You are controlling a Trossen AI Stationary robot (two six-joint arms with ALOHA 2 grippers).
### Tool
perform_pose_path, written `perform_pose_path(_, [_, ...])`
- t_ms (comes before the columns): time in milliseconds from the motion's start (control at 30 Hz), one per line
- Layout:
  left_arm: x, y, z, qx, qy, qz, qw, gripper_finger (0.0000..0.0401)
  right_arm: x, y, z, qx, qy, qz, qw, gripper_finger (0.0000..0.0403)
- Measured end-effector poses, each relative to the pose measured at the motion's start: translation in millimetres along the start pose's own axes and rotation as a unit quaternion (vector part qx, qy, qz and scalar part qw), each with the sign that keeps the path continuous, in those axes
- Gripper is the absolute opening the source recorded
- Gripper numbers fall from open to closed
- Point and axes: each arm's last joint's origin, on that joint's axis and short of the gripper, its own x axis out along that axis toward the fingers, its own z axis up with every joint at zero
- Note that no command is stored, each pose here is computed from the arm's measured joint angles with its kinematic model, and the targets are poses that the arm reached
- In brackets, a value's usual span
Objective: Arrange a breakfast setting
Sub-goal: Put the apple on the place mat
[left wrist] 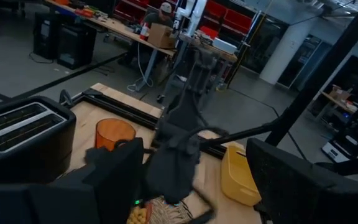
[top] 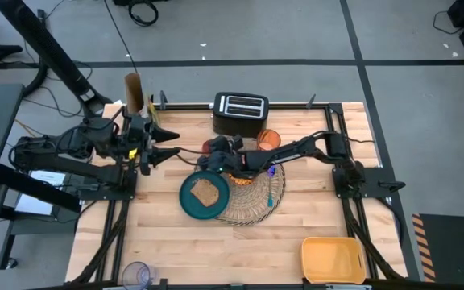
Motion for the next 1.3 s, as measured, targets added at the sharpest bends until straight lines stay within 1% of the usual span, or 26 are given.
perform_pose_path(200, [0,0,-2,0.002,0.014,-0.013,1.0,0.0295,14,-5,-10,0.015,0.016,-0.01,1.0,0.0011])
perform_pose_path(267, [0,0,-2,0.005,0.014,-0.013,1.0,0.0295,16,-7,-13,0.007,0.028,-0.007,1.0,0.0011])
perform_pose_path(367, [0,0,-2,0.006,0.015,-0.017,1.0,0.0295,16,-7,-13,0.009,0.034,-0.001,0.999,0.0012])
perform_pose_path(600, [0,-1,-2,0.01,0.019,-0.022,1.0,0.0295,18,-12,-16,-0.017,0.052,-0.011,0.998,0.0012])
perform_pose_path(700, [-1,-1,-2,0.02,0.018,-0.022,0.999,0.0295,21,-15,-15,-0.018,0.06,-0.01,0.998,0.0015])
perform_pose_path(867, [-2,-1,-2,0.02,0.017,-0.022,0.999,0.0295,23,-17,-14,-0.021,0.062,-0.009,0.998,0.0023])
perform_pose_path(967, [-4,0,-1,0.019,0.014,-0.023,0.999,0.0295,24,-17,-14,-0.021,0.062,-0.009,0.998,0.0033])
perform_pose_path(1100, [-8,0,0,0.048,0.009,-0.03,0.998,0.0295,24,-16,-14,-0.019,0.066,0.0,0.998,0.0058])
perform_pose_path(1167, [-10,0,1,0.054,0.006,-0.031,0.998,0.0295,24,-16,-14,-0.018,0.067,0.002,0.998,0.0071])
perform_pose_path(1300, [-12,1,2,0.064,0.0,-0.021,0.998,0.0295,23,-16,-12,-0.017,0.064,0.001,0.998,0.0097])
